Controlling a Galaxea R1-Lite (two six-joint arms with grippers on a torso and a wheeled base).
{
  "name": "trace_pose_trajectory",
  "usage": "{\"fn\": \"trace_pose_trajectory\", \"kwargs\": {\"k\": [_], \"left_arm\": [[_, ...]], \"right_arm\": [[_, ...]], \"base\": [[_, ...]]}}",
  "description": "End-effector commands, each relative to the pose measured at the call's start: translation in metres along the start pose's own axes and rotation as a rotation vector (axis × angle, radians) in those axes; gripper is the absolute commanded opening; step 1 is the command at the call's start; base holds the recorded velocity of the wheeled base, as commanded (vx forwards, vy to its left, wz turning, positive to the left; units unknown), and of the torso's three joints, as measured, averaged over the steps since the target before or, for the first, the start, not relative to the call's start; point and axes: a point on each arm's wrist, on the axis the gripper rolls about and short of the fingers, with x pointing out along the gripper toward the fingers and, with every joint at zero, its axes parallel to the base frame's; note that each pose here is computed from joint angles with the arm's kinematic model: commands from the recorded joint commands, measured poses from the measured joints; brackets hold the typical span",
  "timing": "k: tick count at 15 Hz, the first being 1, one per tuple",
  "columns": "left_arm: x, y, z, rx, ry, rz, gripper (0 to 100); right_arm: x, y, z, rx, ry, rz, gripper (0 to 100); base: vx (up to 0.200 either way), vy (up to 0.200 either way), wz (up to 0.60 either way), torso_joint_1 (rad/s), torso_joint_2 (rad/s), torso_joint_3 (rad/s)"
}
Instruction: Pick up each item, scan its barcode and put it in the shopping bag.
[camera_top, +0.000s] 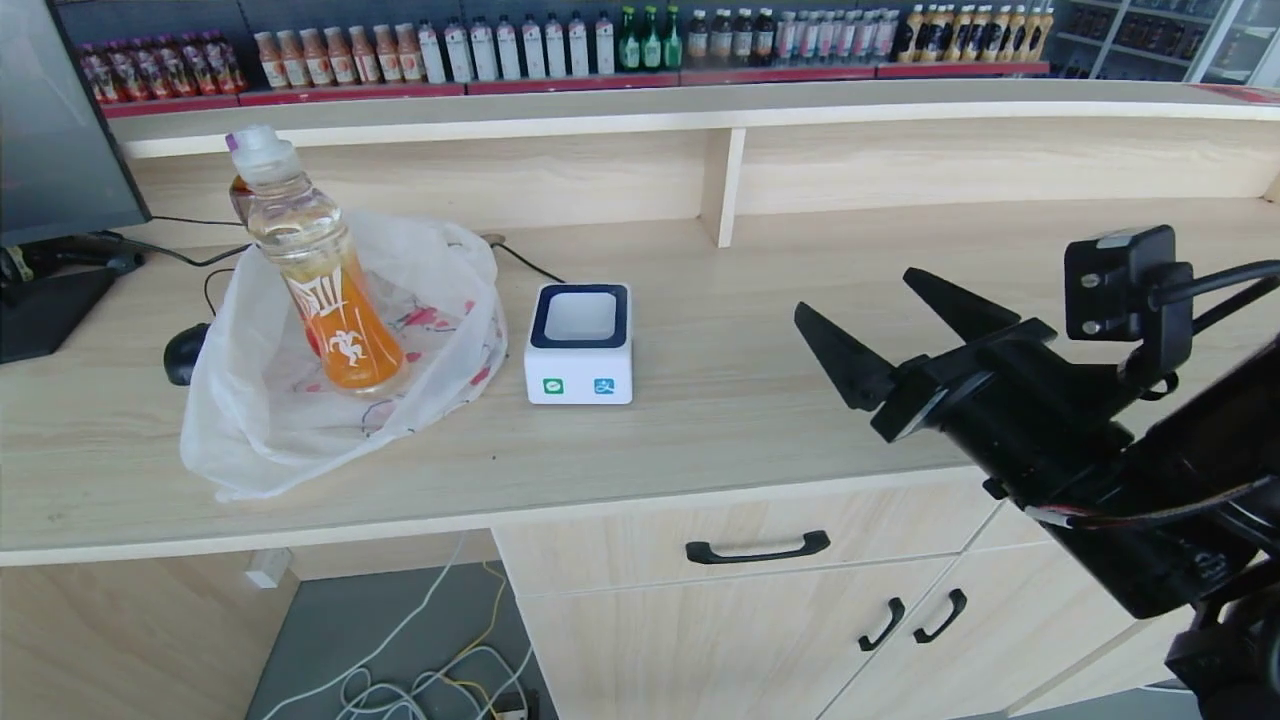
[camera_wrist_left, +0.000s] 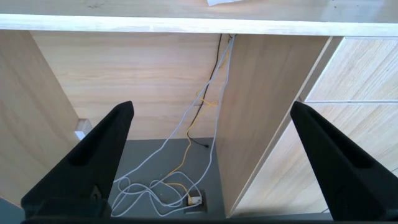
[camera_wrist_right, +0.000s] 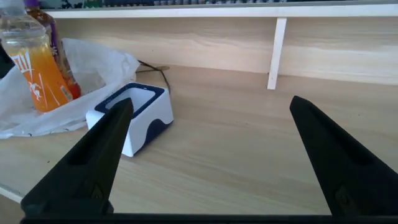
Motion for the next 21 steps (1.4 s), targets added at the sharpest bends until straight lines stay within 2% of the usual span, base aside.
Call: {"fn": "trace_pose_trajectory", "kwargs": {"k": [1,3,6,10,13,14,16,19,21], "left_arm": [[0.000,0.000,0.000,0.000,0.001,0.000,100],[0.000,0.000,0.000,0.000,0.001,0.000,100],[0.000,0.000,0.000,0.000,0.001,0.000,100],[0.000,0.000,0.000,0.000,0.001,0.000,100],[0.000,0.000,0.000,0.000,0.001,0.000,100],[0.000,0.000,0.000,0.000,0.001,0.000,100],[0.000,0.000,0.000,0.000,0.001,0.000,100],[0.000,0.000,0.000,0.000,0.001,0.000,100],[0.000,0.000,0.000,0.000,0.001,0.000,100]], "right_arm": [[-0.074,-0.012,0.018,-0.006,0.020,-0.010,100],[-0.143,-0.020,0.012,-0.013,0.076,-0.020,100],[-0.155,-0.022,0.019,0.026,0.067,-0.030,100],[-0.154,-0.021,0.011,0.064,0.136,-0.023,100],[-0.192,-0.021,0.001,0.058,0.341,0.023,100],[-0.228,-0.022,-0.007,0.045,0.461,0.066,100],[-0.265,-0.026,-0.012,0.005,0.527,0.082,100],[-0.298,-0.027,-0.031,0.021,0.527,0.089,100],[-0.300,-0.026,-0.031,0.021,0.504,0.061,100]], "base": [[0.000,0.000,0.00,0.000,0.00,0.000],[0.000,0.000,0.00,0.000,0.00,0.000],[0.000,0.000,0.00,0.000,0.00,0.000],[0.000,0.000,0.00,0.000,0.00,0.000],[0.000,0.000,0.00,0.000,0.00,0.000],[0.000,0.000,0.00,0.000,0.00,0.000],[0.000,0.000,0.00,0.000,0.00,0.000],[0.000,0.000,0.00,0.000,0.00,0.000],[0.000,0.000,0.00,0.000,0.00,0.000]]}}
